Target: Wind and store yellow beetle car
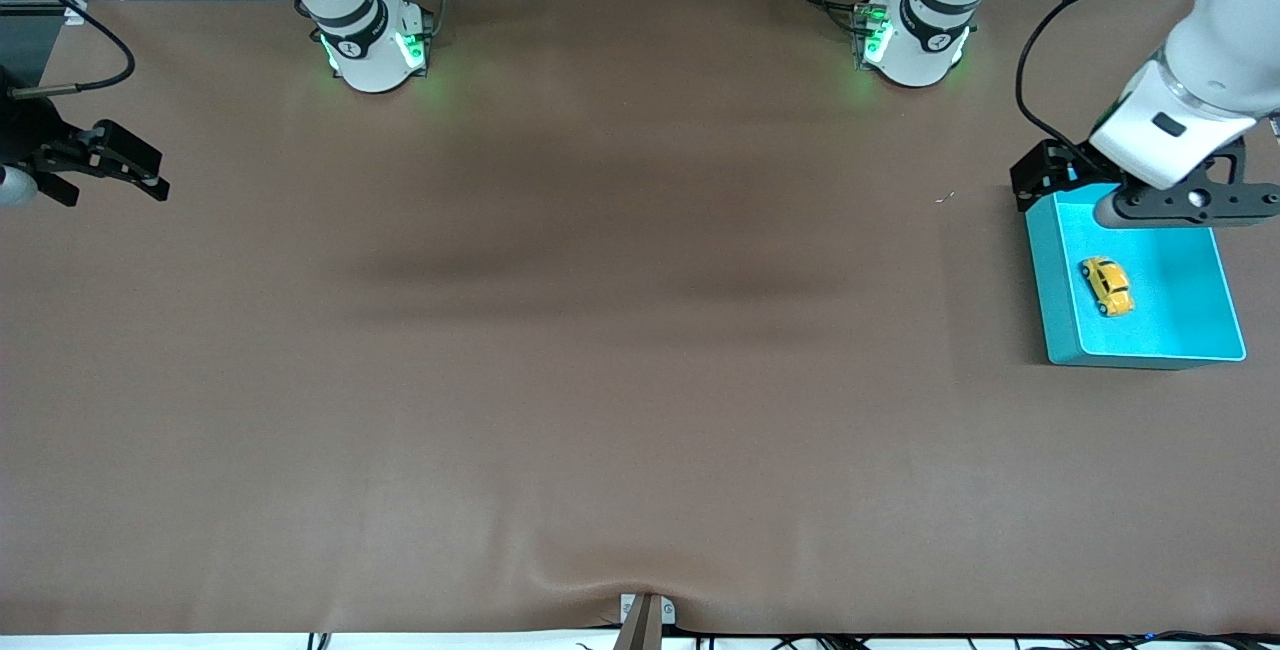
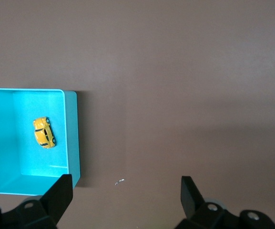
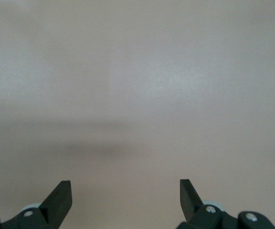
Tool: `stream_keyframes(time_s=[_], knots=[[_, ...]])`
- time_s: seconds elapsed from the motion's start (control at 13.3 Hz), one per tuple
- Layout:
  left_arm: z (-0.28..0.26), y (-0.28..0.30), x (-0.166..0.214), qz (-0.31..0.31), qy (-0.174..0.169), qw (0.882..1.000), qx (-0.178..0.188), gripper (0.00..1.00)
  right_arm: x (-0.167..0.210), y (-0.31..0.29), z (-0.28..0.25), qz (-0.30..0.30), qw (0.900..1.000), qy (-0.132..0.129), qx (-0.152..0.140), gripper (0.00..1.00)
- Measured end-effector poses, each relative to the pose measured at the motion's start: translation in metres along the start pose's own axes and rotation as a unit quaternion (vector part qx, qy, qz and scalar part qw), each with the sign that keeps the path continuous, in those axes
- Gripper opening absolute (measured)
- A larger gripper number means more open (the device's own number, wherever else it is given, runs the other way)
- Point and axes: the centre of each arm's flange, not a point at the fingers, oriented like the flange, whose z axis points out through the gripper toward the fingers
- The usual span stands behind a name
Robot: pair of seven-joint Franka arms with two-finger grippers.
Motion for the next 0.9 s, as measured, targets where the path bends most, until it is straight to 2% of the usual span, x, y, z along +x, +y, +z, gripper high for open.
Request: stream_keyframes(time_s=[0.53,0.9], knots=[[-0.008,-0.028,-0.011,-0.011,-0.019,1.000,0.001,1.00,0.003,0.001,0.000,0.000,1.000,0.006,-0.001,1.00],[-0.010,-0.030,-0.014,-0.002,-0.027,0.999,-0.027,1.00,0.004,0.001,0.003,0.001,1.000,0.005,-0.001,1.00]])
